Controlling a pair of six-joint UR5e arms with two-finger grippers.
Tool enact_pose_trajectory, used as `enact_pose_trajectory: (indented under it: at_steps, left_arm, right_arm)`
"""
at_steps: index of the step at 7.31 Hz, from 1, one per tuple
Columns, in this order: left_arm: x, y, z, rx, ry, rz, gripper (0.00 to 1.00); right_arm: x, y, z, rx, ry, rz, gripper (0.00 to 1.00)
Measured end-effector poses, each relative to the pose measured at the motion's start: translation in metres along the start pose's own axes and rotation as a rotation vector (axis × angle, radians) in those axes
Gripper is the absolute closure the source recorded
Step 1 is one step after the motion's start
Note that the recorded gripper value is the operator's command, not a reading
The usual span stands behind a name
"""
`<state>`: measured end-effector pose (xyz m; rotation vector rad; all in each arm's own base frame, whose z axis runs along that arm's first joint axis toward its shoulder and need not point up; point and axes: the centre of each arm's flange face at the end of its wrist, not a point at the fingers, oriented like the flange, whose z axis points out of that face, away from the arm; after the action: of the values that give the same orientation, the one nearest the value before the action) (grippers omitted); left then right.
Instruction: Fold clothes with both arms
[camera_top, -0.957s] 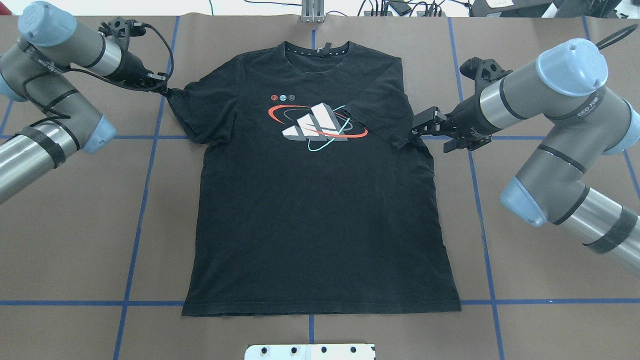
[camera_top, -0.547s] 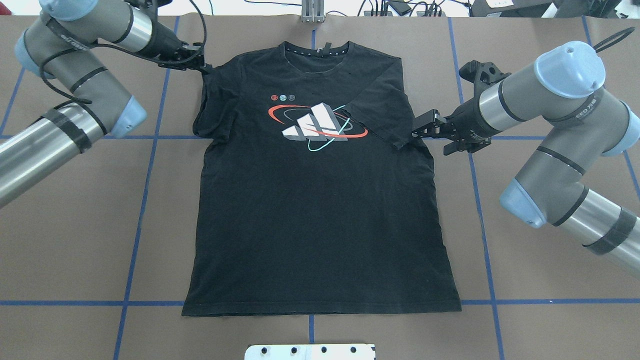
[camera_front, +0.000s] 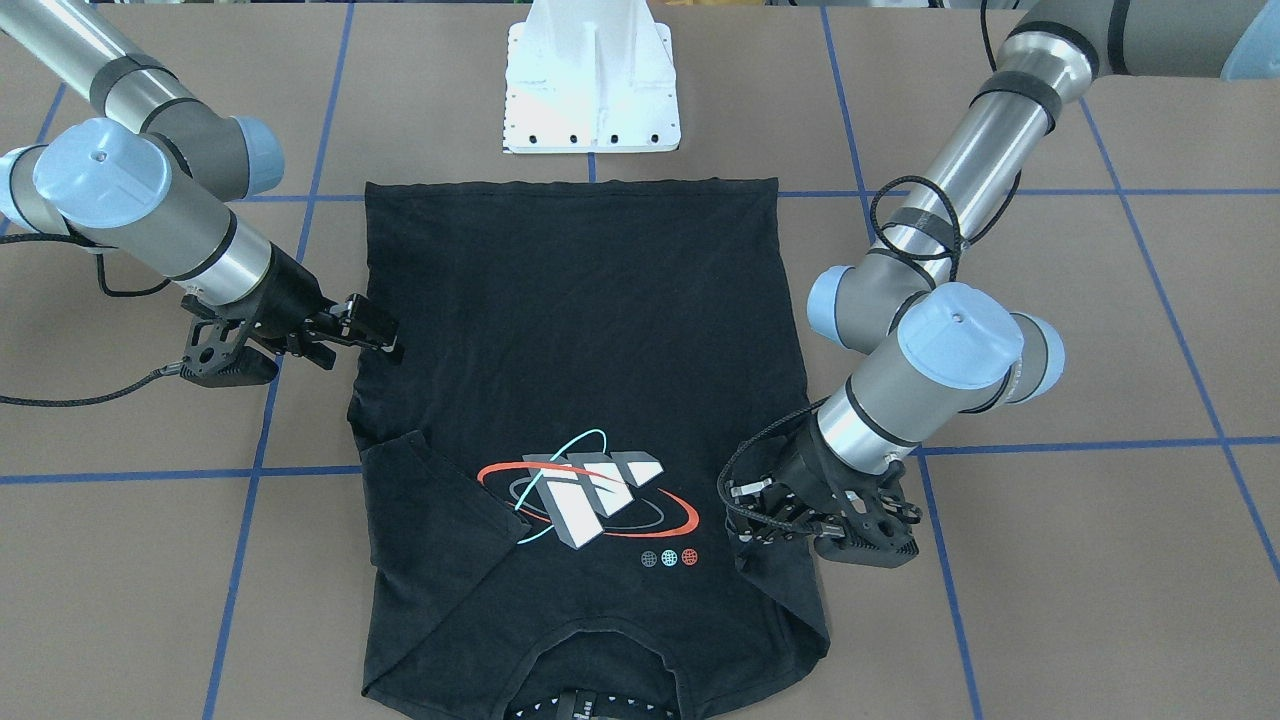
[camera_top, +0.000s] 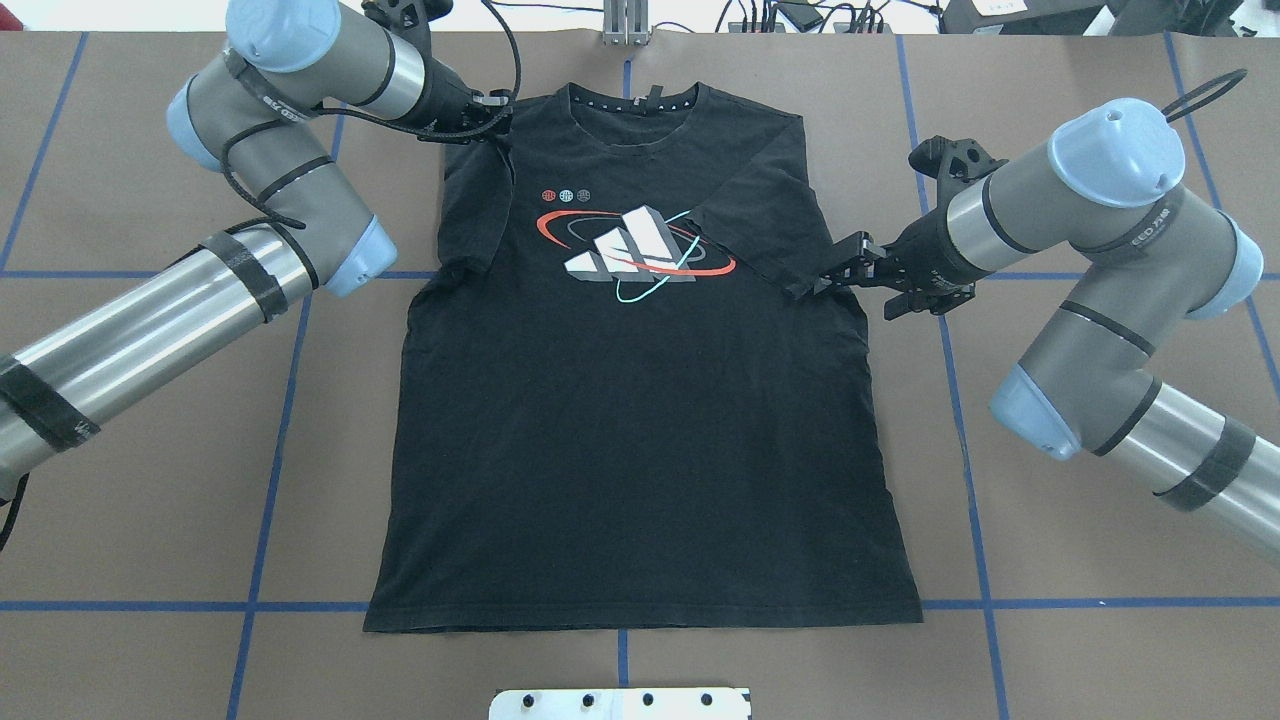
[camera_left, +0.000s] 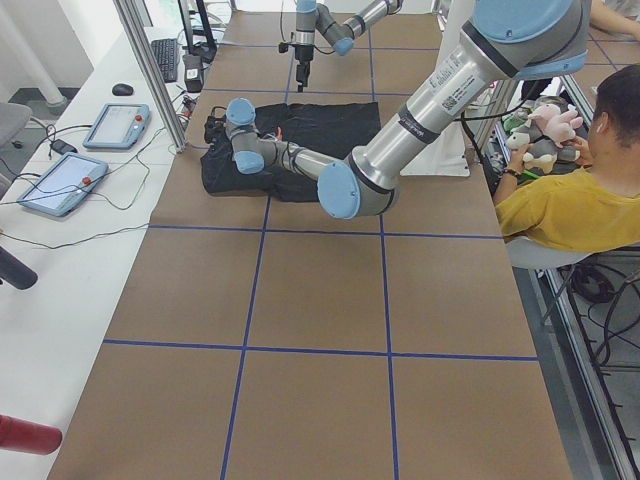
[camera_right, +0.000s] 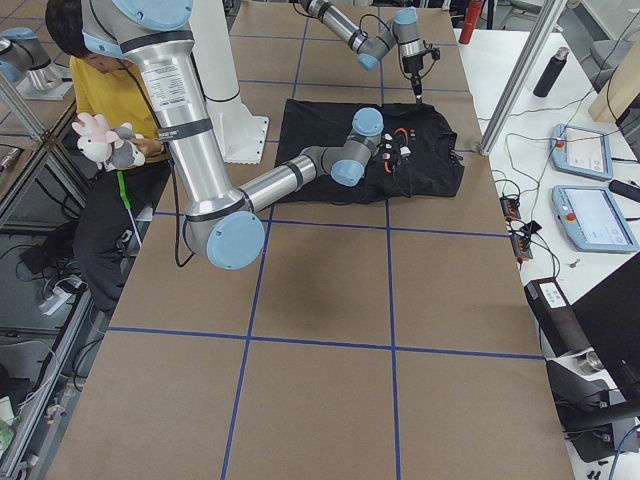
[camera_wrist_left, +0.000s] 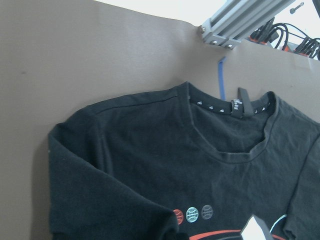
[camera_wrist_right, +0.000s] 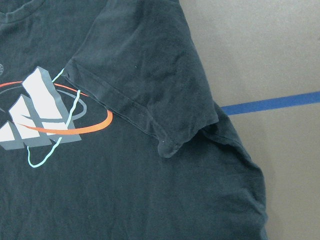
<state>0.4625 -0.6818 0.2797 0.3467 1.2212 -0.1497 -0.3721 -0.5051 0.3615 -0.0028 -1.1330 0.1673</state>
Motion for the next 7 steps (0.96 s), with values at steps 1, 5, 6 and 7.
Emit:
enact_pose_trajectory:
  at_steps: [1,5,6,7]
  left_arm:
    - [0.005,0.008,0.008,0.011,-0.005,0.005,0.09]
    - [0.028,0.036,-0.016,-0.003,0.067,-0.079,0.01]
    - [0.023,0.053,-0.037,-0.026,0.102,-0.122,0.01]
    - [0.01,0.077,-0.059,-0.046,0.126,-0.141,0.01]
  right_arm:
    - [0.001,-0.001,0.002,-0.001,0.003,0.0,0.0]
    - [-0.014,0.003,-0.001,0.016,-0.013,0.02,0.0]
    - [-0.023,0.014,0.003,0.044,-0.015,0.065,0.0]
    - [-0.028,0.038,0.01,0.07,-0.014,0.113,0.0]
